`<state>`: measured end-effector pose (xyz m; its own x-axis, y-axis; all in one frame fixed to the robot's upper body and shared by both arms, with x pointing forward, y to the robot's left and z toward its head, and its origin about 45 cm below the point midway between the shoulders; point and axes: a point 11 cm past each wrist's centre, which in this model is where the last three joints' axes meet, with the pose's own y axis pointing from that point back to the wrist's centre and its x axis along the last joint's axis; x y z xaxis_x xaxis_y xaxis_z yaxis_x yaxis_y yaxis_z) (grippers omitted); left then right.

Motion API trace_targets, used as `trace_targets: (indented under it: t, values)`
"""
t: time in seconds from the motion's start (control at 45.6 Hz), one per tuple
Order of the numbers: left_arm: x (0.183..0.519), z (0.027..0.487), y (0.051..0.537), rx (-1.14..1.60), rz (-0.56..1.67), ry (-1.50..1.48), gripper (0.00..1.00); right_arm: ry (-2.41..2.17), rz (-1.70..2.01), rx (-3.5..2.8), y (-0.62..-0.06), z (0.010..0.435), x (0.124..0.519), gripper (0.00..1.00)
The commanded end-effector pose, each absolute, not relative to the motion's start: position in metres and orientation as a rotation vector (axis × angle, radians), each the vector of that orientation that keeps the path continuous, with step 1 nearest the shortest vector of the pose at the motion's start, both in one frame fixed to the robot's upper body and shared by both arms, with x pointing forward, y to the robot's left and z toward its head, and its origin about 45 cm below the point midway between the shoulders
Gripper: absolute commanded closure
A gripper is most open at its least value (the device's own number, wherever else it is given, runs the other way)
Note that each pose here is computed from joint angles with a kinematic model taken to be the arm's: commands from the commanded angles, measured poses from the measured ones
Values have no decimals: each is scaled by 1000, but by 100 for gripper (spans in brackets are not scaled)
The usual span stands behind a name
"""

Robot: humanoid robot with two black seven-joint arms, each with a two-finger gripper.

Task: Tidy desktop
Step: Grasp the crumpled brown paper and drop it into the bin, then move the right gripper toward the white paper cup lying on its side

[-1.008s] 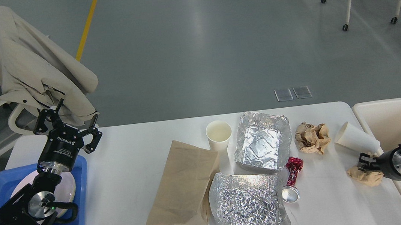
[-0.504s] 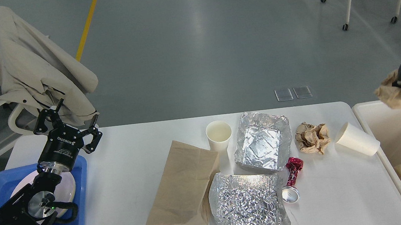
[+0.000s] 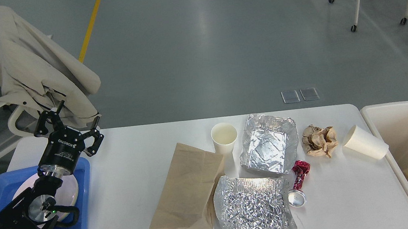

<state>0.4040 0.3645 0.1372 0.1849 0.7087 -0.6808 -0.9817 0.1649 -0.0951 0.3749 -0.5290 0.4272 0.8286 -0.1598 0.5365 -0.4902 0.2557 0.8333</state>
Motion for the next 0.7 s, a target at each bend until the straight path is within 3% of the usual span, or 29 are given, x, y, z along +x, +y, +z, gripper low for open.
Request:
trace_targets:
  t: [0.0,0.11,0.219,0.329,0.438,0.46,0.482,0.504,0.526,0.548,0.679]
  values:
    - [404,137,364,-598,1296,556,0,-579,260,1058,-617,324,351,100]
    - [404,137,364,-598,1296,556,0,-534,305,1005,-630,217,326,100]
    - [404,137,364,-598,1296,556,0,-597,225,1031,-625,123,276,100]
    - [404,137,364,-598,1296,556,0,-629,202,1062,-607,85,263,100]
    - [404,137,364,-598,1296,556,0,-630,191,1078,-600,75,258,97]
    - [404,137,364,-598,1296,556,0,-632,192,1081,-598,74,258,90]
    - [404,137,364,-597,1297,557,0,-633,195,1085,-596,73,260,75]
    - [404,137,364,-598,1296,556,0,-636,194,1087,-595,72,260,48]
    - [404,137,364,-600,1296,557,0,-641,194,1088,-595,72,260,5]
    - [404,137,364,-598,1296,556,0,-646,195,1089,-595,72,261,0]
    - [404,137,364,-598,1296,556,0,-651,182,1094,-595,70,258,0]
